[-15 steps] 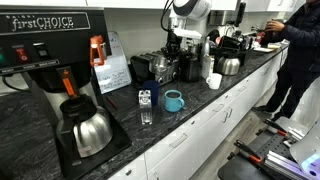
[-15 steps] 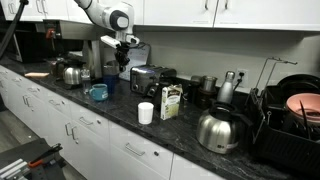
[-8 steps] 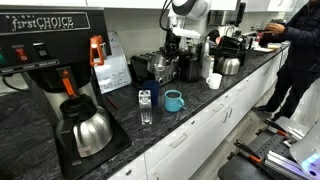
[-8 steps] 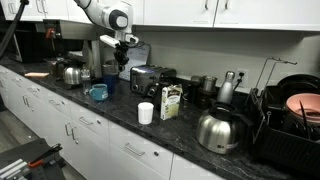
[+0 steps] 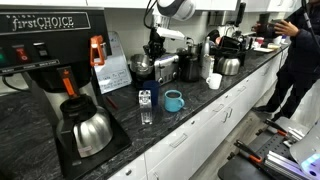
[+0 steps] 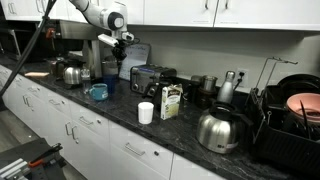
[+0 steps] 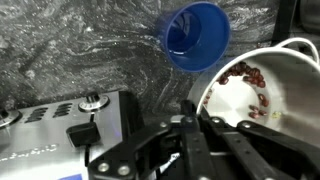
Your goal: Move the silver pot backwards.
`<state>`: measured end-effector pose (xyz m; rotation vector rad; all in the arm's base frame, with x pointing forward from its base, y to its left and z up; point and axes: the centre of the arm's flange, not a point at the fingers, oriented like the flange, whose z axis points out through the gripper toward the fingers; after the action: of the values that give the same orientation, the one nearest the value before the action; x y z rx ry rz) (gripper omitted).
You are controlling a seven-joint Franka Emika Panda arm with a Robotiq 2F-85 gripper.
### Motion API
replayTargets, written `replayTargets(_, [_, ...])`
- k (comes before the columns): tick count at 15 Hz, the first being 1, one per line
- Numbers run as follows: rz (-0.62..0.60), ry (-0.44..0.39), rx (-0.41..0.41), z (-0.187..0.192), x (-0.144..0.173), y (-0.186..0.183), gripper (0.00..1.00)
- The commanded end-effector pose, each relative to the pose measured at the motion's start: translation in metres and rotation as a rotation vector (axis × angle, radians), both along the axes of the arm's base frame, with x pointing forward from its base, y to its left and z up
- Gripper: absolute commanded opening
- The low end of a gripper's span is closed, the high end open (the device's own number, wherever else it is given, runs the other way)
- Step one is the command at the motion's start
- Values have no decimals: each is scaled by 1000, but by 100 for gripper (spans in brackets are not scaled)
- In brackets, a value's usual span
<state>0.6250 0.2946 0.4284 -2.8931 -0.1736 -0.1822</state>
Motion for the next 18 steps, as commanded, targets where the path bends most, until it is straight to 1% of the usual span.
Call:
replayTargets(1, [11, -66, 9, -3, 34, 26, 1])
replayTargets(4, [27, -103, 28, -13, 49, 44, 1])
replayTargets(6, [36, -111, 32, -22, 56, 55, 1])
replayTargets(11, [63, -114, 24, -48, 62, 76, 1])
replayTargets(18, [104, -88, 7, -95, 71, 104, 1])
